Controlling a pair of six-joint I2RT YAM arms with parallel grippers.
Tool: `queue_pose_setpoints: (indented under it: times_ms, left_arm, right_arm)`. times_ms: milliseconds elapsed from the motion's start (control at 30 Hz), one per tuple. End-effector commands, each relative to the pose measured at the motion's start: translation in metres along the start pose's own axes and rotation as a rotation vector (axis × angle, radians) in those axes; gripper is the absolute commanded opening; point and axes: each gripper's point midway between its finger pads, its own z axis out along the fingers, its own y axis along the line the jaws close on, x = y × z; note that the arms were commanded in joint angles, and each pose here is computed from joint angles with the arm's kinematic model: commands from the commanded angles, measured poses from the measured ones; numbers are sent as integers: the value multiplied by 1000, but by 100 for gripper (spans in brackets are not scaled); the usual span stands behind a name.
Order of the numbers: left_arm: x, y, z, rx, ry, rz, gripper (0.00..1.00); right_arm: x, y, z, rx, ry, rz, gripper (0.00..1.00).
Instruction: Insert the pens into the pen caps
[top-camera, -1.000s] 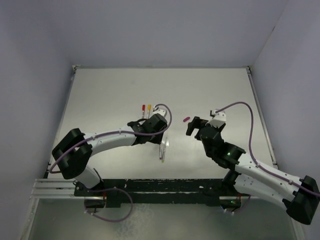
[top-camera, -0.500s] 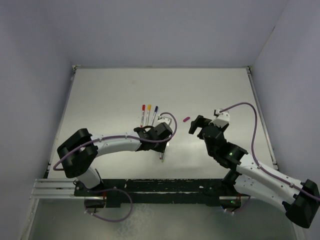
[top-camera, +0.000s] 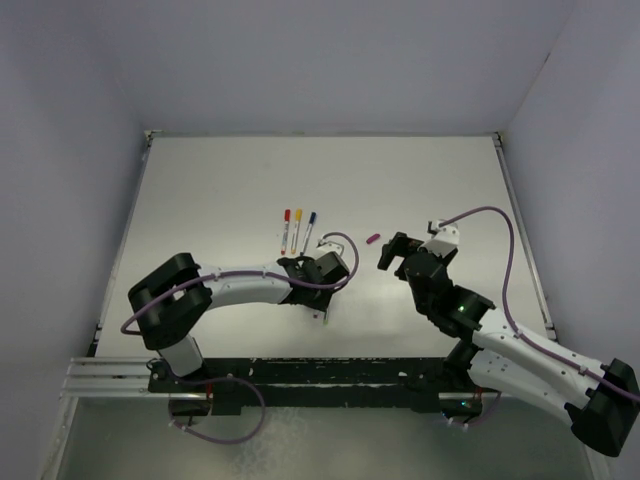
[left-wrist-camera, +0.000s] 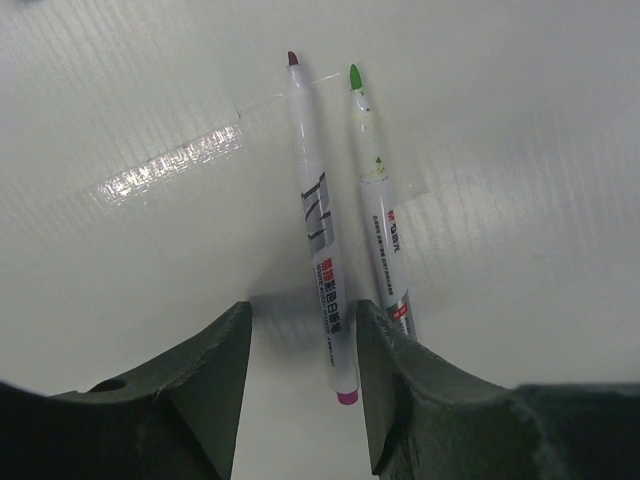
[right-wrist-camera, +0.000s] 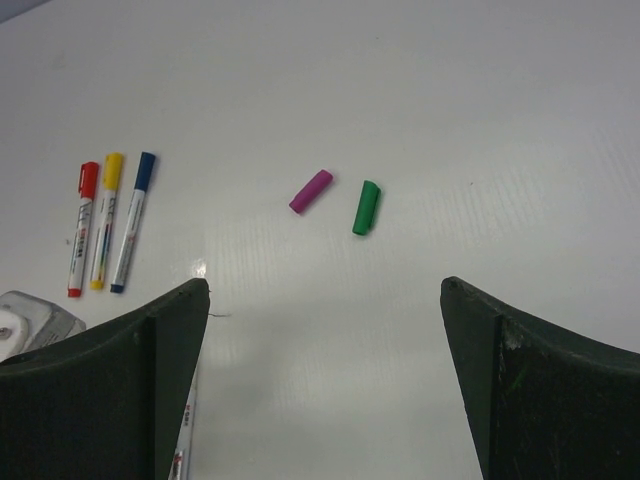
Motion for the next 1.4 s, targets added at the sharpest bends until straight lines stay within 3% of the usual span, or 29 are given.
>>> queue_pose_setpoints:
  times_ms: [0,767,967,1100,1200,1367]
  left_arm:
    - [-10,-4,3,-23,-24,-22,49]
    - [39,12,11,-63,145,0,33]
    - [50,12,14,-53,184,9,20]
    - [66,14,21,-42,216,2,0]
    - [69,16,21,-43,210,-8,0]
    - [48,19,5,-40,121,-19,0]
  right_arm:
    - [-6,1,0,-1,-21,44,100]
    - [-12,3,-5,-2,-17,74,100]
    - [-17,5,-5,0,-26,81,100]
    - [-22,5,-4,8,-37,72,100]
    - [-24,6,-2,26,-38,51,96]
    - [-29,13,4,48,-34,10,74]
